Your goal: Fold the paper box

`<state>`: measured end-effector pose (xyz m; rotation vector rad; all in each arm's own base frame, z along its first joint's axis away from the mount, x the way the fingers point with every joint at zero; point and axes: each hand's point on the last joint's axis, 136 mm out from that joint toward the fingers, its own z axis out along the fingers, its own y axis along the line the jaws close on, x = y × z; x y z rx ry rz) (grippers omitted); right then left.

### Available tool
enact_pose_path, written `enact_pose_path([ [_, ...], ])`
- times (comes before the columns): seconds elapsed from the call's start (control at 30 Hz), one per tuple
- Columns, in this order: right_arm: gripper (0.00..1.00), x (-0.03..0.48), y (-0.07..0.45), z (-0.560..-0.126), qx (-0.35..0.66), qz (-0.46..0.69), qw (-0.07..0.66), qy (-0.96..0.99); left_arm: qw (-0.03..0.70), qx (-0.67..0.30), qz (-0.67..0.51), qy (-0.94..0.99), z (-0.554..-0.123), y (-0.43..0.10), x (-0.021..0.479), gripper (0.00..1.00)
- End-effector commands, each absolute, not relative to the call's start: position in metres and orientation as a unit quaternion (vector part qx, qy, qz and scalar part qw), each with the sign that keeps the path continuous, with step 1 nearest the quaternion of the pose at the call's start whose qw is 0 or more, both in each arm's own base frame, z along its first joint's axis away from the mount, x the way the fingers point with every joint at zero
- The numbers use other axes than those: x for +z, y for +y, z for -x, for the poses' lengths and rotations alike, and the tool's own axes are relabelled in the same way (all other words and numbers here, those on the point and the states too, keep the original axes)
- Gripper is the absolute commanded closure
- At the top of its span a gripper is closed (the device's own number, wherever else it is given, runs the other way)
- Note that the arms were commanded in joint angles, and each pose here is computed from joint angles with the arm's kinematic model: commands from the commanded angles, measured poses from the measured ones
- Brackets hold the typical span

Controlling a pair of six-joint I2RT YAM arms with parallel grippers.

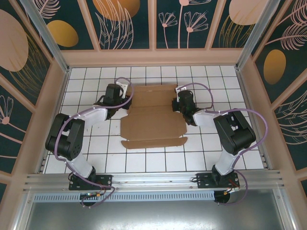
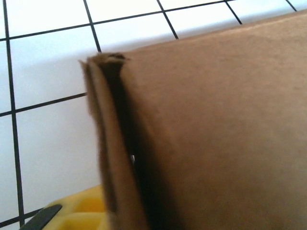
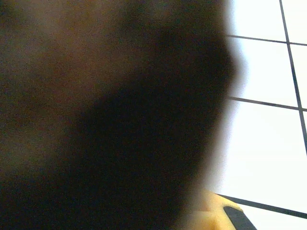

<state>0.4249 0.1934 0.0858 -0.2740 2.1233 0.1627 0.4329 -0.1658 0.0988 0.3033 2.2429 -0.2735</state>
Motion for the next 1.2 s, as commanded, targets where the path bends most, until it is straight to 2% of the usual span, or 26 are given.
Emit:
enact_pose_path([
  [0.0,1.0,0.085,0.201,-0.421,0.064,0.097,0.473,0.873,0.443,-0.05,-0.109,0.888,-0.445,-0.159,0.105,0.78],
  [0.17,1.0,0.091,0.199,-0.42,0.05,0.07,0.487,0.869,0.442,-0.001,-0.076,0.894,-0.447,-0.145,0.096,0.87],
  [0.4,1.0,0.098,0.203,-0.419,0.061,0.043,0.499,0.863,0.453,0.005,-0.024,0.891,-0.452,-0.137,0.097,0.87],
  [0.67,1.0,0.092,0.211,-0.422,0.02,0.018,0.5,0.866,0.455,-0.008,0.006,0.89,-0.453,-0.137,0.09,0.89],
  [0.8,1.0,0.091,0.205,-0.423,0.014,0.018,0.501,0.865,0.462,-0.027,0.007,0.886,-0.45,-0.14,0.093,0.76],
  [1.0,1.0,0.092,0.186,-0.427,0.018,0.019,0.504,0.863,0.491,-0.088,0.004,0.867,-0.438,-0.151,0.115,0.47],
  [1.17,0.99,0.097,0.186,-0.426,0.022,0.036,0.517,0.855,0.52,-0.131,-0.003,0.844,-0.422,-0.155,0.138,0.37],
])
